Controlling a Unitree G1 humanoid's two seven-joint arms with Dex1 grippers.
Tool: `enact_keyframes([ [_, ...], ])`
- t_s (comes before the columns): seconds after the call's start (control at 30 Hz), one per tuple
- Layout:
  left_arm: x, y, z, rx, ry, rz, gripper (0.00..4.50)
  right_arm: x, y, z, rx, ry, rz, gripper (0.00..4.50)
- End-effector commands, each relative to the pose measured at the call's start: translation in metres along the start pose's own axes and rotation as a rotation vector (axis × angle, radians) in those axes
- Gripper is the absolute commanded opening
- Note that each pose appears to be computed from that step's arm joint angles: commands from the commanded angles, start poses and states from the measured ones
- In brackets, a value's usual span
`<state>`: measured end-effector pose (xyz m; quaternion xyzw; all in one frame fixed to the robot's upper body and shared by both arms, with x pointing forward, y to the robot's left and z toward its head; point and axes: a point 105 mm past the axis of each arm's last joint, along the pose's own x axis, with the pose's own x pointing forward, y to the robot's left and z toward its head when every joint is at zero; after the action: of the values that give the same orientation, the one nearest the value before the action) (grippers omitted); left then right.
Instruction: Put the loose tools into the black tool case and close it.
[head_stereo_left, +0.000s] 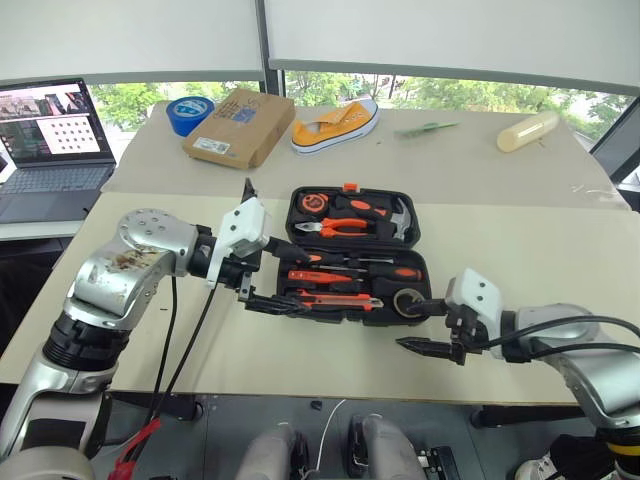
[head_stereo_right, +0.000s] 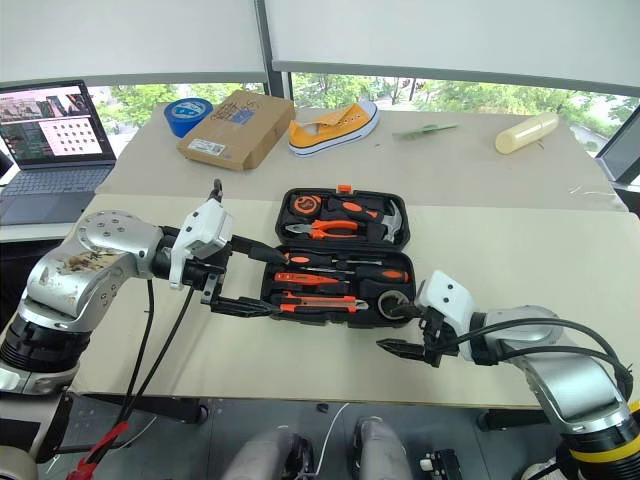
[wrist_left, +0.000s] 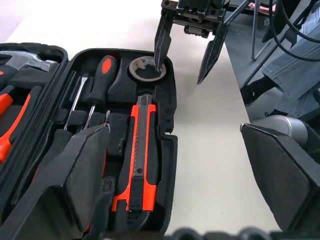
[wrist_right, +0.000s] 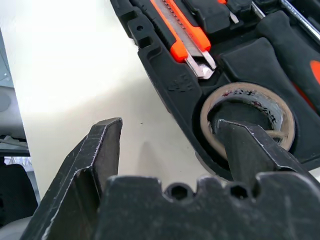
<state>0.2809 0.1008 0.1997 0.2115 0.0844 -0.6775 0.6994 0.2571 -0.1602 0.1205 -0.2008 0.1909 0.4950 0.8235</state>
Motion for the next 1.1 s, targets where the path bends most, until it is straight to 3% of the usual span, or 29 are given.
enact_keyframes([
  [0.03, -0.001, 0.003, 0.005, 0.038, -0.006, 0.008, 4.5, -0.02, -0.015, 0.025, -0.088, -0.054, -0.076, 3.6],
  [0.13, -0.003, 0.007, -0.004, 0.004, 0.005, 0.043, 4.5, -0.035, -0.022, 0.036, -0.062, -0.097, -0.09, 3.6],
  [0.23, -0.012, 0.03, -0.031, -0.051, 0.055, 0.181, 4.5, -0.055, -0.049, 0.043, -0.007, -0.147, -0.189, 3.6],
  [0.27, -0.015, 0.038, -0.039, -0.063, 0.073, 0.228, 4.5, -0.061, -0.06, 0.041, 0.016, -0.154, -0.229, 3.36],
  [0.37, -0.021, 0.054, -0.055, -0.082, 0.109, 0.322, 3.87, -0.068, -0.081, 0.031, 0.056, -0.143, -0.304, 2.65],
  [0.5, -0.024, 0.066, -0.082, -0.102, 0.185, 0.409, 2.31, -0.062, -0.108, 0.015, 0.055, -0.124, -0.417, 1.2],
  [0.63, -0.012, 0.065, -0.092, -0.106, 0.19, 0.402, 0.89, -0.042, -0.107, 0.005, 0.018, -0.097, -0.389, 0.0],
  [0.73, 0.001, 0.063, -0.093, -0.122, 0.171, 0.388, 0.06, -0.025, -0.099, 0.0, -0.003, -0.073, -0.329, 0.0],
  [1.1, 0.021, 0.032, -0.075, -0.156, 0.066, 0.222, 0.06, -0.003, -0.073, 0.006, -0.051, -0.081, -0.163, 0.0],
])
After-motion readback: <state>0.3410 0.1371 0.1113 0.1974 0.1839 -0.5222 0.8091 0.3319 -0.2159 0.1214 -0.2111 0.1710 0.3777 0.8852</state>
